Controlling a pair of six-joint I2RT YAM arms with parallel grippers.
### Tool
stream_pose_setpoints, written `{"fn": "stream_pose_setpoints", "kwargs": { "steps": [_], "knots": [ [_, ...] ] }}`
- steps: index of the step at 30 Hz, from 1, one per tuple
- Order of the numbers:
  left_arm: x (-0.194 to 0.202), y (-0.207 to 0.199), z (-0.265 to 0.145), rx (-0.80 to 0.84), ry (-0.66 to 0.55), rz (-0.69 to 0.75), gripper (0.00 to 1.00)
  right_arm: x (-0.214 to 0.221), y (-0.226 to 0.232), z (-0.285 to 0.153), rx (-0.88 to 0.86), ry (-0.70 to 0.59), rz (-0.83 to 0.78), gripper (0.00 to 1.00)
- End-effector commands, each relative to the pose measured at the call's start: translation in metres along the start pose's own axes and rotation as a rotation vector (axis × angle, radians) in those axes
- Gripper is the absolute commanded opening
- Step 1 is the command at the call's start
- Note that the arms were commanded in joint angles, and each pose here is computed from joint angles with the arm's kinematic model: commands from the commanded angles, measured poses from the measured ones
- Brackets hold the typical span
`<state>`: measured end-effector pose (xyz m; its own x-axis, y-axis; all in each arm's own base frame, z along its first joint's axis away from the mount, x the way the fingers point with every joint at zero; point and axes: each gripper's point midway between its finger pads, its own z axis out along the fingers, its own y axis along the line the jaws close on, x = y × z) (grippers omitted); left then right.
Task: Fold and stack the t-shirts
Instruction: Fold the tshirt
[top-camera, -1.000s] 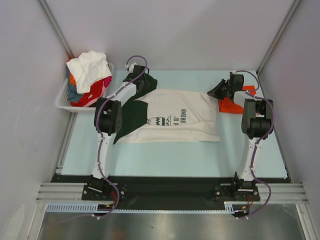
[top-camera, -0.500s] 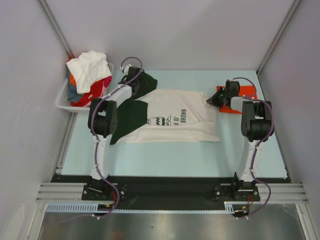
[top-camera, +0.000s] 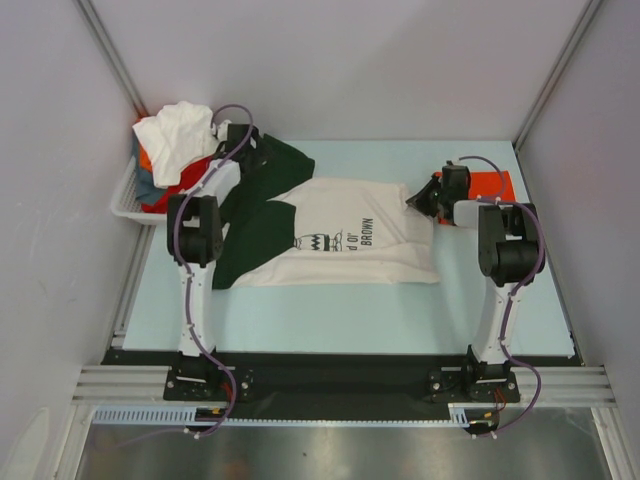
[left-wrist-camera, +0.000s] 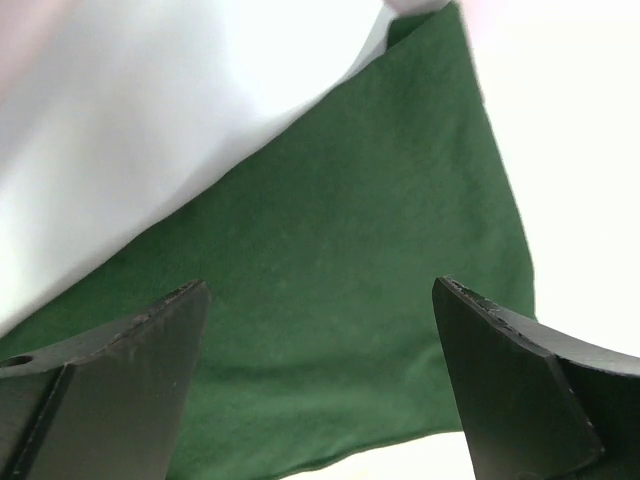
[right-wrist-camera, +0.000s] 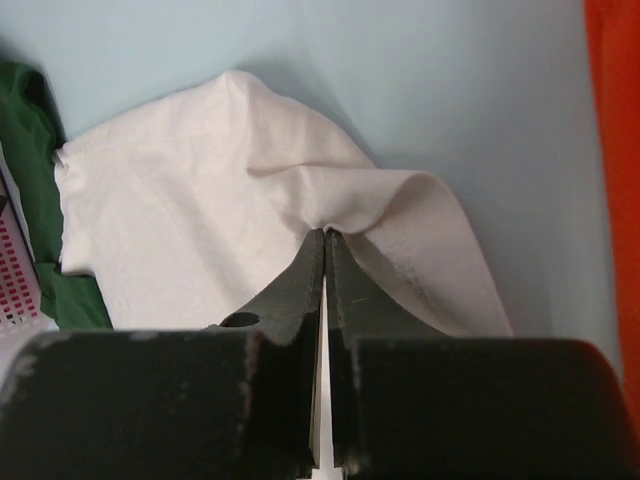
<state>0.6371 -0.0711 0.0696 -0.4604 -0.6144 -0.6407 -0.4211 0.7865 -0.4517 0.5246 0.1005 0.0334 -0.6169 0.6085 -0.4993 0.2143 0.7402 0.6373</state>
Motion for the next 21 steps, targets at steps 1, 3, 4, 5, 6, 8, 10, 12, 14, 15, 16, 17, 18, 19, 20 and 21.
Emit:
{"fn": "stream_pose_setpoints", "kwargs": {
  "steps": [1,3,4,5,6,8,10,12,14,15,16,17,18,19,20,21],
  "knots": [
    [0.002,0.001,0.005,-0.014,0.020,0.035,1.00,-0.020,0.014,-0.007,-0.042,-0.064,-0.006,0.00],
    [0.000,0.004,0.006,-0.030,0.009,0.044,1.00,-0.020,0.013,-0.007,-0.043,-0.064,-0.005,0.00],
    [0.002,0.010,0.008,-0.050,0.019,0.051,1.00,-0.020,0.013,-0.007,-0.044,-0.063,-0.004,0.00],
    [0.003,0.013,0.010,-0.059,0.023,0.052,1.00,-0.021,0.012,-0.008,-0.043,-0.064,-0.004,0.00],
    [0.004,0.013,0.010,-0.060,0.024,0.055,1.00,-0.021,0.012,-0.008,-0.044,-0.064,-0.002,0.00],
    [0.010,0.019,0.014,-0.074,0.041,0.061,1.00,-0.021,0.014,-0.009,-0.052,-0.064,-0.004,0.00],
    [0.020,0.020,0.015,-0.069,0.069,0.064,0.98,-0.023,0.015,-0.009,-0.055,-0.068,0.000,0.00],
    [0.031,0.016,0.016,-0.058,0.090,0.072,0.97,-0.022,0.016,-0.009,-0.059,-0.064,0.000,0.00],
    [0.041,0.011,0.014,-0.050,0.116,0.070,0.97,-0.023,0.015,-0.010,-0.061,-0.063,0.005,0.00],
    [0.045,0.012,0.014,-0.050,0.129,0.060,0.97,-0.023,0.016,-0.010,-0.063,-0.063,0.006,0.00],
    [0.049,0.012,0.014,-0.050,0.140,0.040,0.97,-0.023,0.016,-0.010,-0.064,-0.062,0.006,0.00],
    [0.054,0.015,0.014,-0.055,0.154,0.032,0.96,-0.023,0.017,-0.010,-0.065,-0.061,0.007,0.00],
    [0.057,0.018,0.014,-0.063,0.160,0.025,0.96,-0.022,0.017,-0.011,-0.066,-0.060,0.005,0.00],
    [0.061,0.019,0.015,-0.069,0.164,0.021,0.94,-0.023,0.018,-0.012,-0.068,-0.062,0.005,0.00],
    [0.063,0.020,0.015,-0.067,0.172,0.023,0.86,-0.023,0.018,-0.012,-0.069,-0.061,0.005,0.00],
    [0.068,0.022,0.016,-0.068,0.186,0.022,0.82,-0.025,0.018,-0.013,-0.069,-0.066,0.006,0.00]
  ]
}}
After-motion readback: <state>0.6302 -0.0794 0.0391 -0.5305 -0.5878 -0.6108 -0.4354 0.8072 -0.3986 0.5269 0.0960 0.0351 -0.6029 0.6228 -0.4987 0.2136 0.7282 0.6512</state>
